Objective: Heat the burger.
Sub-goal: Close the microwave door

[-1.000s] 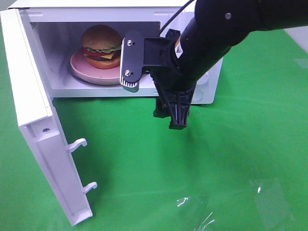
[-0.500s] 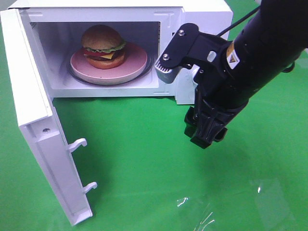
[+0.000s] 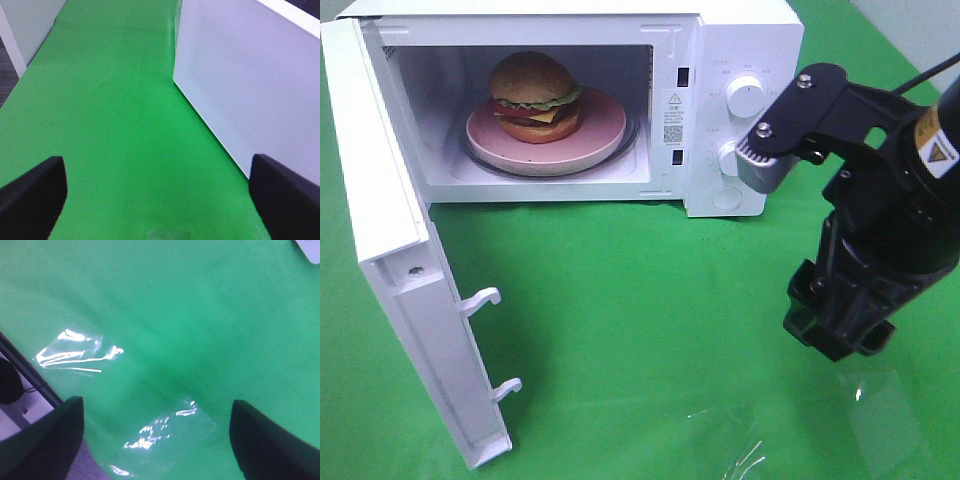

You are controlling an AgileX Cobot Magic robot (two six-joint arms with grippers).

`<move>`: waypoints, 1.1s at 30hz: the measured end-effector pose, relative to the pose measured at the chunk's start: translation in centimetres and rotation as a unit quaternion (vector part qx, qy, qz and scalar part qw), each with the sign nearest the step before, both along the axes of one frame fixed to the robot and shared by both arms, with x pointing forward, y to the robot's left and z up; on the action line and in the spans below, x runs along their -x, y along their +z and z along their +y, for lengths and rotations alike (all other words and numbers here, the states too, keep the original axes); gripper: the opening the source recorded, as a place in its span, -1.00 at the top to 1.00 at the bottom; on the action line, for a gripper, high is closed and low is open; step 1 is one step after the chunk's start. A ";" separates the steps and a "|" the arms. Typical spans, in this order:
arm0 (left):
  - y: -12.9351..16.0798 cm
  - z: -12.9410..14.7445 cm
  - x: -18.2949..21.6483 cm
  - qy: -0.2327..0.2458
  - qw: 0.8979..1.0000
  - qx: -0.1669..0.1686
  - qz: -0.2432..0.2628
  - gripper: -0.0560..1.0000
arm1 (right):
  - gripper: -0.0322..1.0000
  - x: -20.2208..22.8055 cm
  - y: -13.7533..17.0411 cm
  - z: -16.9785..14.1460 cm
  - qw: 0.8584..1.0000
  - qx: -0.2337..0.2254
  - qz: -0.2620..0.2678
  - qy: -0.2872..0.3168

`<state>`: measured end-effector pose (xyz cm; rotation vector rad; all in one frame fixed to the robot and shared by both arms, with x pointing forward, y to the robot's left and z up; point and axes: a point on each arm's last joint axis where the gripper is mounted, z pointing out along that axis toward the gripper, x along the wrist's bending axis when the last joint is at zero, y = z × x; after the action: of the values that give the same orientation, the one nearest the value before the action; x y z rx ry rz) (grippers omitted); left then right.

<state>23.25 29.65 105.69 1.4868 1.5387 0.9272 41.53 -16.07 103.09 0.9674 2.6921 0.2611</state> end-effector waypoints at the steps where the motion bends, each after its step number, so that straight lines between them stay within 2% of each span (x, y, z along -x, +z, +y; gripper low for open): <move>1: 0.0 0.0 0.0 0.000 1.000 0.000 0.000 -0.82 | -0.53 0.6 -0.1 -0.5 1.000 0.001 0.004 -0.009; 14: 0.0 0.0 0.0 0.000 1.000 0.000 0.000 -0.82 | -0.53 4.0 0.2 -3.6 0.999 -0.013 0.004 -0.053; 18: 0.0 0.0 0.0 0.000 1.000 0.000 0.000 -0.82 | -0.53 4.9 0.3 -5.3 0.992 -0.036 0.010 -0.119; 21: 0.0 0.0 0.0 0.000 1.000 0.000 0.000 -0.82 | -0.53 5.0 0.3 -5.9 0.990 -0.041 0.010 -0.137; 22: 0.0 0.0 0.0 0.000 1.000 0.000 0.000 -0.82 | -0.53 5.2 0.3 -7.1 0.984 -0.049 0.007 -0.169; 23: 0.0 0.0 0.0 0.000 1.000 0.000 0.000 -0.82 | -0.53 5.2 0.3 -7.1 0.984 -0.049 0.007 -0.169; 25: 0.0 0.0 0.0 0.000 1.000 0.000 0.000 -0.82 | -0.53 6.3 0.5 -9.3 0.973 -0.069 -0.018 -0.221; 26: 0.0 0.0 0.0 0.000 1.000 0.000 0.000 -0.82 | -0.53 6.3 0.5 -9.3 0.973 -0.069 -0.018 -0.221; 27: 0.0 0.0 0.0 0.000 1.000 0.000 0.000 -0.82 | -0.53 7.2 0.5 -10.4 0.964 -0.083 -0.035 -0.249; 30: 0.0 0.0 0.0 0.000 1.000 0.000 0.000 -0.82 | -0.53 7.6 0.5 -10.9 0.961 -0.088 -0.043 -0.260; 32: 0.0 0.0 0.0 0.000 1.000 0.000 0.000 -0.82 | -0.53 9.8 0.6 -12.7 0.938 -0.113 -0.087 -0.315; 33: 0.0 0.0 0.0 0.000 1.000 0.000 0.000 -0.82 | -0.53 9.8 0.6 -12.7 0.938 -0.113 -0.087 -0.315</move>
<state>23.25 29.65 105.69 1.4868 1.5387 0.9272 31.76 -28.80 103.74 1.7158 2.0837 0.4942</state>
